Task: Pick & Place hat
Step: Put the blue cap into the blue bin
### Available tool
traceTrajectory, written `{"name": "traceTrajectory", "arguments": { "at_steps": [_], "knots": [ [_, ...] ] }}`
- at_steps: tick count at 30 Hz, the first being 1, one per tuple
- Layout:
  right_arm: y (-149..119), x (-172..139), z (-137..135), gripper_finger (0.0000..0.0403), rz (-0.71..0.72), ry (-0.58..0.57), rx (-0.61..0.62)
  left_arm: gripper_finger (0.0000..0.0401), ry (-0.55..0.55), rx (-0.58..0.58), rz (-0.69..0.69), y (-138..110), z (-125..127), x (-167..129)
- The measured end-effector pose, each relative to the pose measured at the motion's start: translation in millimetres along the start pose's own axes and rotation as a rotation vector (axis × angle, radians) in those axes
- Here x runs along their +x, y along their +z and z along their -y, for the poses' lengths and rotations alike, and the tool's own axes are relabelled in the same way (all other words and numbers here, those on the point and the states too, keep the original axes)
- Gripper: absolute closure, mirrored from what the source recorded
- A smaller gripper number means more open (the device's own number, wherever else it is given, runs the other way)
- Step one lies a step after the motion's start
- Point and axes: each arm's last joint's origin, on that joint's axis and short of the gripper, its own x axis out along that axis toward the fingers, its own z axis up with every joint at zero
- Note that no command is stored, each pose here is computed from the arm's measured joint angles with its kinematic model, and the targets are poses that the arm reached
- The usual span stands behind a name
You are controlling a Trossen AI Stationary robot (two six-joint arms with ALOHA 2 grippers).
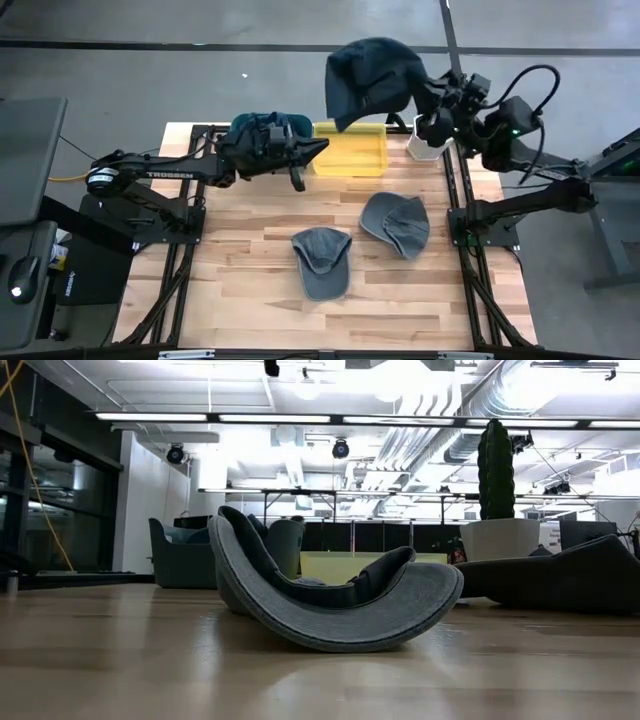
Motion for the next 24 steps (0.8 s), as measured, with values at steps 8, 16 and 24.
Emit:
{"name": "traceTrajectory", "arguments": {
  "at_steps": [8, 16, 24],
  "knots": [
    [-11, 21, 2, 0.0393, 0.105, 0.144, 0.142, 0.0363, 0.0, 0.167, 0.128, -3, 1, 11],
    [-1, 20, 7, 0.0393, 0.164, 0.227, 0.224, 0.0249, 0.025, 0.152, 0.211, -14, 0, 22],
    [0, 21, 8, 0.0393, 0.195, 0.185, 0.21, 0.0158, 0.132, 0.263, 0.383, -12, -5, 32]
  ]
}}
